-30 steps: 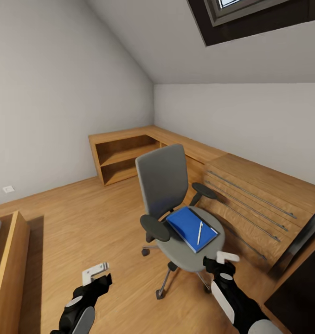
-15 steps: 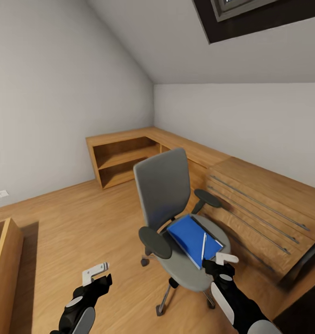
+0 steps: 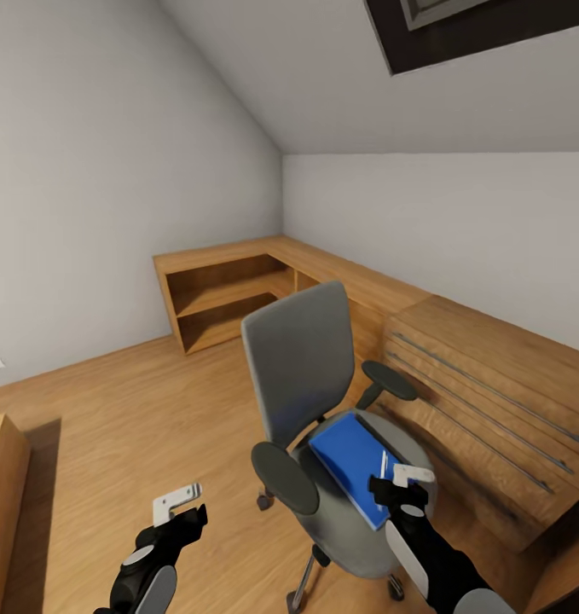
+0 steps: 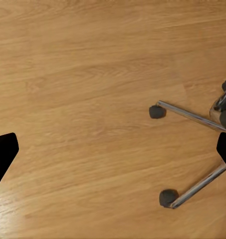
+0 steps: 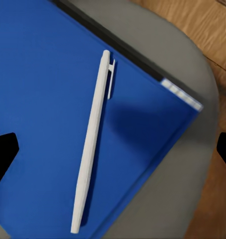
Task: In the bedroom, organize the workspace by keeping the computer under the desk, ensuring the monitor is on the desk, placing the keyboard on the desk next to the monitor, placing the mouse on the desk next to the keyboard, moving the folder from the swivel chair onto the desk next to the mouse, stacking the notebook on top of the folder with the pen on top of the notebook, and positioning the swivel chair next to the desk.
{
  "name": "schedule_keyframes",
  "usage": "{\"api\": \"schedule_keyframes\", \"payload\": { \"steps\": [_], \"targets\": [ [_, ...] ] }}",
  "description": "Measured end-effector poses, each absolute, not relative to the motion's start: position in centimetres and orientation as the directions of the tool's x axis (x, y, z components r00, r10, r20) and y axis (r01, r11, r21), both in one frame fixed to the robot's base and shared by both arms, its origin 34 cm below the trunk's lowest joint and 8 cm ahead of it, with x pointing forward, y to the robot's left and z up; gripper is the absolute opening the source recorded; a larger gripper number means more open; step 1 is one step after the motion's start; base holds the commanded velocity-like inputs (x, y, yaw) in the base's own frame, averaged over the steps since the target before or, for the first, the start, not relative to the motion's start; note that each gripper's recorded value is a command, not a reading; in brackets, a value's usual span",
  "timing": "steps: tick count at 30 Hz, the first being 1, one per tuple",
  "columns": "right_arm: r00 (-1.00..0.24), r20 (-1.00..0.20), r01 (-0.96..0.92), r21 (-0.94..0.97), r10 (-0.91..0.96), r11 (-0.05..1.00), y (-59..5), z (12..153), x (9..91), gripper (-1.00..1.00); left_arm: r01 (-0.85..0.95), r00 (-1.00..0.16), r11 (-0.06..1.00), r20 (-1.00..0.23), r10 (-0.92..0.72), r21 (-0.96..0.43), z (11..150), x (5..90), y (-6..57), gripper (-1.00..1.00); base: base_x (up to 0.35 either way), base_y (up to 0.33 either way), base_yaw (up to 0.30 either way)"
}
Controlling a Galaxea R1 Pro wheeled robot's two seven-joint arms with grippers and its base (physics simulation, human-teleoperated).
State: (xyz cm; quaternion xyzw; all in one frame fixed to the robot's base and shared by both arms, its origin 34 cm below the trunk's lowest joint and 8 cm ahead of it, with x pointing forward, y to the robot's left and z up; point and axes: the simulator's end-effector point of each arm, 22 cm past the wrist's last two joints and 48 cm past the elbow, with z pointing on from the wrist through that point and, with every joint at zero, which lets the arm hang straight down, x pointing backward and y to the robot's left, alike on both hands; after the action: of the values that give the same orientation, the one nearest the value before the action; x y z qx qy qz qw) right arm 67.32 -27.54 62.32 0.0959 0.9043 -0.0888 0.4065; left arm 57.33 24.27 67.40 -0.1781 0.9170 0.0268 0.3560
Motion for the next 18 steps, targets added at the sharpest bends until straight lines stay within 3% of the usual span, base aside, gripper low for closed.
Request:
{"api": "schedule_keyframes", "payload": {
  "steps": [18],
  "targets": [
    [-0.645, -0.759, 0.22, -0.079, 0.084, 0.972, -26.3, 60.5, 67.5, 1.0, -0.351, -0.673, 0.933, -0.67, -0.314, -0.085, 65.7, 57.5, 24.5, 1.0, 0.001, 0.0, 0.0]
  ]
}}
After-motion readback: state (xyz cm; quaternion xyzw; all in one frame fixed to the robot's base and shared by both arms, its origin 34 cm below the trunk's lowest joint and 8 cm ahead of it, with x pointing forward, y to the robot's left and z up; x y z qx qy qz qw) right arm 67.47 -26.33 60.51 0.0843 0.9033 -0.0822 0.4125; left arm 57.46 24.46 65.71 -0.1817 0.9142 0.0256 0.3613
